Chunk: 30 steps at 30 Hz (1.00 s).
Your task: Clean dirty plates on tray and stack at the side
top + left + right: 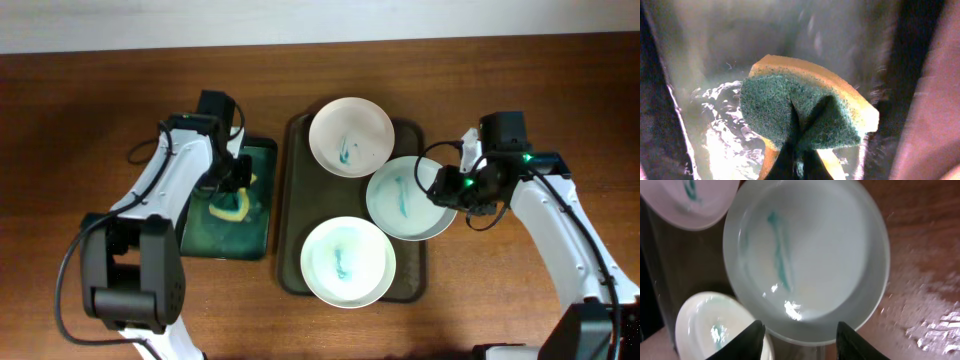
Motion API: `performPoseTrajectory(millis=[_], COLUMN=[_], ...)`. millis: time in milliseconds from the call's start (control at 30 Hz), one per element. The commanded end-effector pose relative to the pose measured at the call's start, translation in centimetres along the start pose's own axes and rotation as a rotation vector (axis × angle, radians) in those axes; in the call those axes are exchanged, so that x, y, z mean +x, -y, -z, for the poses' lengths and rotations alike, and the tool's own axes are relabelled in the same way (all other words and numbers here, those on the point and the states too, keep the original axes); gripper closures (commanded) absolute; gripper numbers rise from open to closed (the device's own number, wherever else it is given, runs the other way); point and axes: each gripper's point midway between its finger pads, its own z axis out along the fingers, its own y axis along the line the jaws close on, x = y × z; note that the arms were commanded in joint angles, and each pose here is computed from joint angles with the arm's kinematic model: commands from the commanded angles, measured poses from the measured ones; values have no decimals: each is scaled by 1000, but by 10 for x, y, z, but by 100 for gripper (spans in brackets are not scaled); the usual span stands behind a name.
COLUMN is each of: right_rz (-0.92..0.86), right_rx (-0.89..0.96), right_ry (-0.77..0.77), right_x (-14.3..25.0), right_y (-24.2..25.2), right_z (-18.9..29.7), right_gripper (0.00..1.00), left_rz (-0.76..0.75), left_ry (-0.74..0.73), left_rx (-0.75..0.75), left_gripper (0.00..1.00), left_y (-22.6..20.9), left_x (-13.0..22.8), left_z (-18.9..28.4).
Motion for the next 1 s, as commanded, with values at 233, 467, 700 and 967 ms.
performPoseTrajectory(millis=[233, 467, 700, 967], right_rz=[158, 139, 244, 174], right_rx=[-103, -9, -75, -94], right_ry=[-332, -363, -267, -1], right_x=[91, 143, 130, 66], right_y=[-43, -33, -39, -59], right_z=[-14, -70, -86, -92], right_gripper=[52, 57, 96, 96], left_rz=[-15, -27, -34, 2], left_ry=[94, 200, 208, 205], left_rx=[166, 173, 222, 249], left_gripper=[100, 100, 100, 100], left_y=[31, 32, 40, 59], left_x=[-8, 5, 10, 10], left_z=[66, 122, 131, 131])
